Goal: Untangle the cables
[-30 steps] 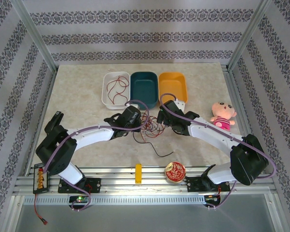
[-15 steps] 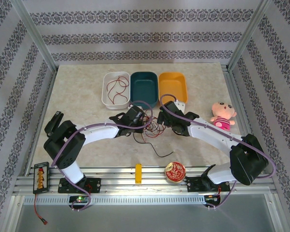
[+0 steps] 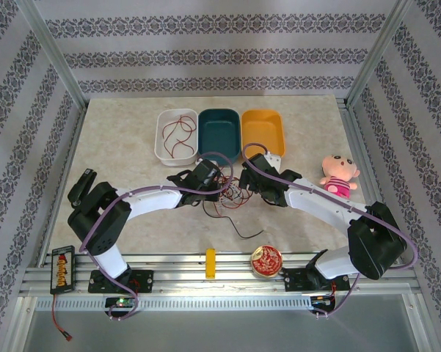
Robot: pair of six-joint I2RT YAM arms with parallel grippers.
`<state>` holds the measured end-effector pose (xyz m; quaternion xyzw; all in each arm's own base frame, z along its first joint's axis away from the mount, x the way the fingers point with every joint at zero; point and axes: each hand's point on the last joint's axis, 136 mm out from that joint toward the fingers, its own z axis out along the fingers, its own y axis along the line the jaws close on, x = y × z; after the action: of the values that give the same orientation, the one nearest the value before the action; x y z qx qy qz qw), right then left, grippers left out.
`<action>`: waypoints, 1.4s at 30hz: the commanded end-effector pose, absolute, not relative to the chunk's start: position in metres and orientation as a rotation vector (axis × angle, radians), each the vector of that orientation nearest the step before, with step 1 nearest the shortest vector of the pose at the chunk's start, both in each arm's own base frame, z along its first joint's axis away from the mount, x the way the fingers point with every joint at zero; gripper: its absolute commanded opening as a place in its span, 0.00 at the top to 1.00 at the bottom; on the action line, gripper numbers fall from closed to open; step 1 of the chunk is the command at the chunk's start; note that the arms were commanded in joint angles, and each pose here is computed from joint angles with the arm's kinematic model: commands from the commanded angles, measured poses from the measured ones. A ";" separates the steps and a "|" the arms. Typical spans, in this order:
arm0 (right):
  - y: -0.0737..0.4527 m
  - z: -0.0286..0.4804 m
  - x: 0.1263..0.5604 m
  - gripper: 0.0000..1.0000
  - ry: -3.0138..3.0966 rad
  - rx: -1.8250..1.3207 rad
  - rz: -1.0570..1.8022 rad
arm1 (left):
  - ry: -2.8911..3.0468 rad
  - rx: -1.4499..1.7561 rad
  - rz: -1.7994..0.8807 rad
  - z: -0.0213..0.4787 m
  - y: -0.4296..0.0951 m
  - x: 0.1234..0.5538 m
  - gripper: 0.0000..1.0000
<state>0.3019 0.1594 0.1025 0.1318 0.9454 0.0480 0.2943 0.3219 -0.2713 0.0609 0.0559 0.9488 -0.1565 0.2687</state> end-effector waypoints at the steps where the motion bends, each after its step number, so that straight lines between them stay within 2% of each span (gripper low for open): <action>1: 0.154 0.098 0.301 0.02 2.516 0.388 0.119 | 2.585 0.149 -0.391 0.056 -0.267 0.324 0.76; 19: 0.154 0.099 0.302 0.02 2.511 0.386 0.114 | 2.618 0.148 -0.382 0.045 -0.269 0.323 0.76; 21: 0.154 0.099 0.301 0.02 2.512 0.387 0.114 | 2.616 0.147 -0.378 0.045 -0.268 0.323 0.78; 24: 0.153 0.100 0.302 0.02 2.511 0.385 0.114 | 2.611 0.147 -0.376 0.049 -0.266 0.322 0.90; 30: 0.159 0.107 0.303 0.02 2.495 0.343 0.139 | 2.558 0.149 -0.346 0.072 -0.257 0.323 1.00; 42: 0.189 0.127 0.311 0.02 2.447 0.172 0.212 | 2.357 0.169 -0.351 0.147 -0.233 0.317 1.00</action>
<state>0.3061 0.1766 0.1158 0.0889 0.9405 0.0695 0.3205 0.3203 -0.2484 0.1421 0.0554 0.9195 -0.1590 0.3551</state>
